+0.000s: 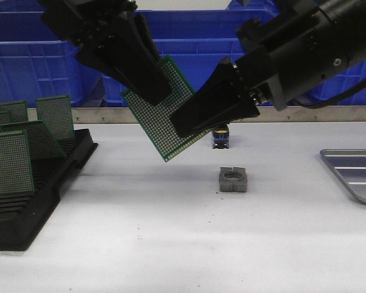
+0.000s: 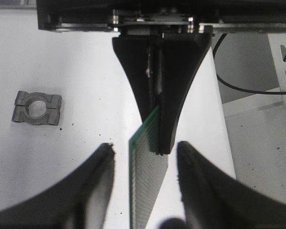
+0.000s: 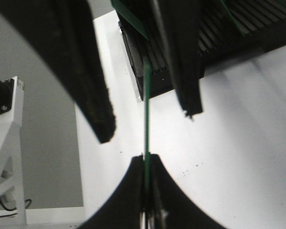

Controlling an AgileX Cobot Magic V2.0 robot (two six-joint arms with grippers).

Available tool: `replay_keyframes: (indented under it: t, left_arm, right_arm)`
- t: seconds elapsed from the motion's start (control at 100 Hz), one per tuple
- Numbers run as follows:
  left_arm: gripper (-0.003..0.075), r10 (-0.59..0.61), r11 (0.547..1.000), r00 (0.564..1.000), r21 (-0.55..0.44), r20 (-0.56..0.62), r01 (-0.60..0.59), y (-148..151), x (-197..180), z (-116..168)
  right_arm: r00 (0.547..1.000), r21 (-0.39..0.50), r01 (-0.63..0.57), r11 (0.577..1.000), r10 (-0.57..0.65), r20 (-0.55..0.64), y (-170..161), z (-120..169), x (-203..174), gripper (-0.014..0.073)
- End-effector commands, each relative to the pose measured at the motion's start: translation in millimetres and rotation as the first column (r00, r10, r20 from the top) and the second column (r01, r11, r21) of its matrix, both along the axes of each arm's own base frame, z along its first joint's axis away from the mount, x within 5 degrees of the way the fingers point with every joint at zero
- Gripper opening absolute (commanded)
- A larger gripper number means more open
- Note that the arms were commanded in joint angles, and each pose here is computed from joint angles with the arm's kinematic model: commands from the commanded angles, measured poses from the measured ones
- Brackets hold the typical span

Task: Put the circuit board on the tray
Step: 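Move the right gripper to the board and grasp its edge, then release the left gripper and carry the board with the right gripper onto the tray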

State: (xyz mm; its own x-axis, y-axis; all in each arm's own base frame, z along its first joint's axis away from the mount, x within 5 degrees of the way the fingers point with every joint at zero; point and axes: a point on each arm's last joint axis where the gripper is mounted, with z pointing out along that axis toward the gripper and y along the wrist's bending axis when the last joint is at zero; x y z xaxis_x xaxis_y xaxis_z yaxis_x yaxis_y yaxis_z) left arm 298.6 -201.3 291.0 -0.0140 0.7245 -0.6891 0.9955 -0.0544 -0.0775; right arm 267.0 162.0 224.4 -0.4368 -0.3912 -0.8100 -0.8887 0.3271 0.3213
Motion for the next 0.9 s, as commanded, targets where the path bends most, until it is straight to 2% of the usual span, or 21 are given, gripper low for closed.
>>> replay_keyframes:
  t: [0.0,0.21,0.31,0.43,0.53,0.67,0.89]
  left_arm:
    - [0.0521,0.010,0.996,0.999,-0.087,0.031,-0.008,-3,-8,28]
    - [0.0527,0.022,0.996,0.999,-0.090,0.041,-0.019,-4,-6,28]
    - [0.0527,0.028,0.996,0.999,-0.091,0.046,-0.023,-4,-6,28]
    - [0.0527,0.031,0.995,0.998,-0.092,0.049,-0.027,-4,-5,28]
    - [0.0527,0.030,0.995,0.998,-0.092,0.047,-0.025,-4,-5,28]
    - [0.0527,0.030,0.995,0.998,-0.092,0.047,-0.025,-4,-5,28]
    - [0.0527,0.030,0.995,0.998,-0.092,0.047,-0.025,-4,-5,28]
  right_arm:
    - [0.998,0.083,0.046,0.995,-0.042,-0.055,-3,21,2,-0.0067]
    - [0.961,0.036,0.146,0.989,-0.133,-0.243,-30,17,7,-0.0067]
    - [0.916,-0.013,0.239,0.971,-0.230,-0.328,-54,13,13,-0.0067]
    - [0.857,-0.079,0.356,0.931,-0.359,-0.369,-88,8,21,-0.0067]
    - [0.812,-0.128,0.444,0.887,-0.459,-0.362,-118,4,26,-0.0067]
    - [0.740,-0.188,0.570,0.800,-0.599,-0.307,-160,-1,31,-0.0067]
    - [0.584,-0.230,0.754,0.616,-0.788,-0.196,-212,-3,37,-0.0067]
